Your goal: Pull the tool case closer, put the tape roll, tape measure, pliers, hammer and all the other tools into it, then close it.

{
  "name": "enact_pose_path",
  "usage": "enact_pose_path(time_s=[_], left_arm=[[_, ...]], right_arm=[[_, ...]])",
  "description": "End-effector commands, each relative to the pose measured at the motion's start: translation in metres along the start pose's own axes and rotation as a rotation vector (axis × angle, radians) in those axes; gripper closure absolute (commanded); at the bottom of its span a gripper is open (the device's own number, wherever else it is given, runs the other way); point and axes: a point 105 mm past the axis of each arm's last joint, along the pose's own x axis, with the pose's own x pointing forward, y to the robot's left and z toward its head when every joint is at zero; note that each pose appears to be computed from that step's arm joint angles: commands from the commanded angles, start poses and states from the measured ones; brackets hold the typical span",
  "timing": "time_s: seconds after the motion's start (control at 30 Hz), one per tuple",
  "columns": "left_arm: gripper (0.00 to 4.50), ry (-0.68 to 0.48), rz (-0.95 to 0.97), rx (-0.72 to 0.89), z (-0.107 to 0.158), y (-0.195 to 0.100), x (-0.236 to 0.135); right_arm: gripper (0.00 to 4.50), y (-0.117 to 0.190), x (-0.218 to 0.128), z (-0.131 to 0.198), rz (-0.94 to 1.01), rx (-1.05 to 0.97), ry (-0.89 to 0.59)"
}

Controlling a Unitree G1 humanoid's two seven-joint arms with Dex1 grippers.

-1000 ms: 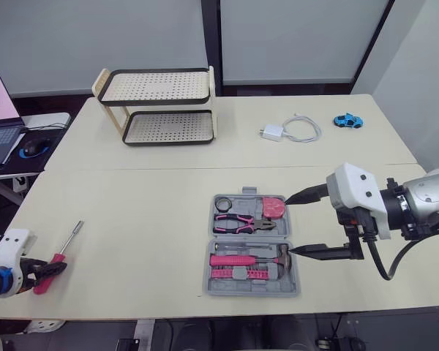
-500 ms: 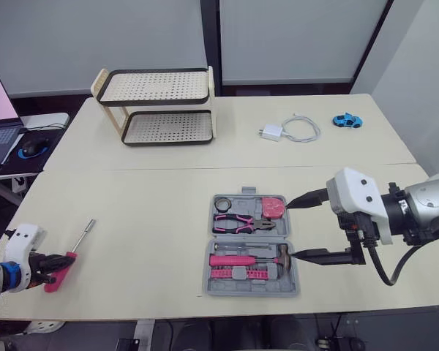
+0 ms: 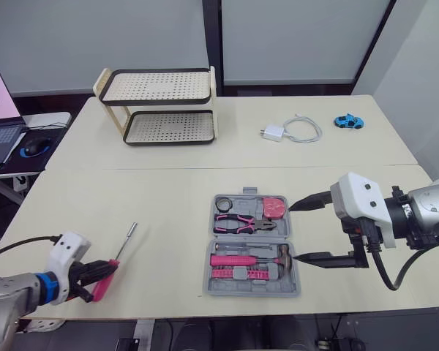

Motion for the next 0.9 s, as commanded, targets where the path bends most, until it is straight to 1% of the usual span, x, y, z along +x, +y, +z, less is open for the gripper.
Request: enact_pose_path(time_s=[0.03,0.23,0.37,0.5,0.57,0.67,0.9], left_arm=[[4.01,0.001,0.047,0.028,0.010,-0.003,0.014],[4.01,0.027,0.028,0.030,0.018,-0.011,0.033],[4.01,0.013,0.003,0.025,0.027,-0.014,0.044],[4.01,0.036,-0.003,0.020,0.021,-0.012,0.050],[3.28,0.052,-0.012,0.033,0.017,-0.011,0.051],[2.41,0.053,-0.023,0.033,0.015,-0.010,0.050],[0.57,0.012,-0.034,0.065,0.021,-0.003,0.031]], right_arm=[[0.00,-0.001,-0.002,0.003,-0.008,-0.034,0.004],[0.00,-0.001,-0.002,0.001,-0.009,-0.034,0.013],[0.00,0.000,-0.002,0.000,-0.013,-0.032,0.017],[0.00,0.000,-0.002,0.000,-0.019,-0.029,0.019],[0.00,0.000,-0.002,-0.001,-0.021,-0.027,0.020],[0.00,0.000,-0.003,-0.001,-0.025,-0.026,0.020],[0.00,0.000,-0.002,0.001,-0.042,-0.026,0.012]])
